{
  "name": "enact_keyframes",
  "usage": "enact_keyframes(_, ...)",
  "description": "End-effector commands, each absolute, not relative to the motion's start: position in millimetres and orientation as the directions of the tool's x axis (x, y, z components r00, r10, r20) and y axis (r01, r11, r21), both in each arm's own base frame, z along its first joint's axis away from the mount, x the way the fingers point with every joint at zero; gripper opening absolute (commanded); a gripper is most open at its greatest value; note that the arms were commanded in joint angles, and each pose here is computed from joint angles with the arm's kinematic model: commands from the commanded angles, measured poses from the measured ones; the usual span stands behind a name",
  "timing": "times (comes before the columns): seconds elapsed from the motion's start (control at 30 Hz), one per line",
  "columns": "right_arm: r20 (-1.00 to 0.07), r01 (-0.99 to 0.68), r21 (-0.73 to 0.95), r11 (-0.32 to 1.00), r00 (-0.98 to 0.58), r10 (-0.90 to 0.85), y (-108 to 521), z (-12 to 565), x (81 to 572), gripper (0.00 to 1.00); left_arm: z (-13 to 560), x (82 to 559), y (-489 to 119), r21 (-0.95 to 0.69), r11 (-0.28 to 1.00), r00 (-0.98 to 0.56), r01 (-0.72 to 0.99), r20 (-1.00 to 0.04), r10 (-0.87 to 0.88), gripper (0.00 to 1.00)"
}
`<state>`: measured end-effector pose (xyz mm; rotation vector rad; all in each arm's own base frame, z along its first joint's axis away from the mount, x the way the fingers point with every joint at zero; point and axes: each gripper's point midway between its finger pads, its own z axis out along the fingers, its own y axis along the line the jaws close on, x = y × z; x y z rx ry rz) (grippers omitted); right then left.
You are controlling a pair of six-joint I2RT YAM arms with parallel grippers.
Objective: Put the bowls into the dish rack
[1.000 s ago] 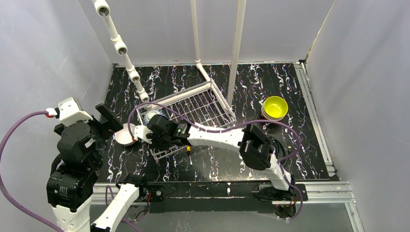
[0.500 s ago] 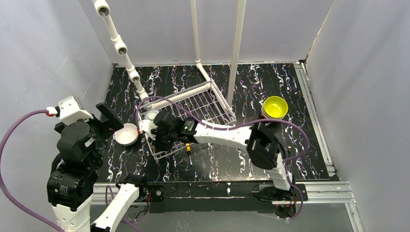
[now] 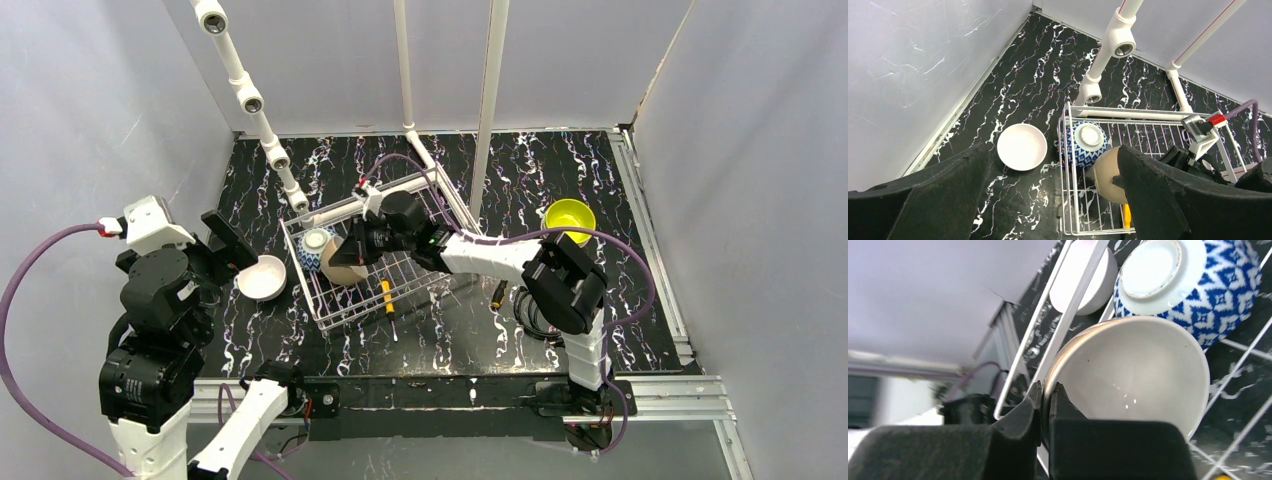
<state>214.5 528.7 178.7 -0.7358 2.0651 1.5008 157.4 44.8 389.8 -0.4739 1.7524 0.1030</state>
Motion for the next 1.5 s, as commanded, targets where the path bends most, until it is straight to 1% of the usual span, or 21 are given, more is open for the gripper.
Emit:
enact_keyframes(0.0, -0.458, -0.465, 0.884, -0.043, -0.882, 0.111, 543.7, 281.4, 199.0, 0.01, 387.7, 163.6, 43.3, -0.176, 0.914, -0.17, -0.367, -0.953, -0.251, 0.98)
enact_keyframes(0.17, -0.284, -0.304, 0.944, -0.128, -0.947, 0.152, 545.7, 287.8, 199.3, 0.01, 386.7, 162.9, 42.3, -0.18, 0.915, -0.17, -0.361, -0.952, -0.254, 0.98)
enact_keyframes(0.33, -0.126, -0.147, 0.979, -0.144, -0.982, 0.143, 548.6, 272.6, 198.7, 0.01, 386.5, 161.6, 42.5, -0.182, 0.915, -0.167, -0.36, -0.952, -0.255, 0.98)
enact_keyframes(0.43, -0.066, -0.087, 0.985, -0.146, -0.987, 0.144, 548.5, 261.8, 199.9, 0.01, 386.0, 161.5, 42.3, -0.183, 0.915, -0.168, -0.359, -0.952, -0.256, 0.98)
enact_keyframes(0.6, -0.064, -0.081, 0.989, -0.124, -0.989, 0.137, 550.4, 252.2, 199.3, 0.01, 384.9, 161.2, 43.2, -0.176, 0.915, -0.171, -0.363, -0.953, -0.251, 0.98)
enact_keyframes(1.0, 0.061, 0.059, 0.998, -0.018, -0.987, 0.147, 545.2, 194.6, 201.9, 0.01, 381.0, 164.1, 42.3, -0.169, 0.916, -0.186, -0.365, -0.95, -0.25, 0.98)
enact_keyframes(1.27, 0.088, 0.098, 0.994, 0.041, -0.978, 0.187, 532.0, 164.9, 217.2, 0.01, 382.3, 163.5, 42.8, -0.169, 0.916, -0.182, -0.365, -0.951, -0.248, 0.98)
enact_keyframes(1.4, 0.106, 0.122, 0.99, 0.068, -0.972, 0.208, 522.4, 151.1, 227.6, 0.09, 382.8, 163.7, 42.7, -0.17, 0.915, -0.181, -0.365, -0.951, -0.249, 0.98)
enact_keyframes(1.47, 0.111, 0.13, 0.988, 0.078, -0.971, 0.213, 519.4, 145.8, 231.0, 0.14, 382.5, 164.3, 42.6, -0.167, 0.916, -0.184, -0.365, -0.951, -0.247, 0.98)
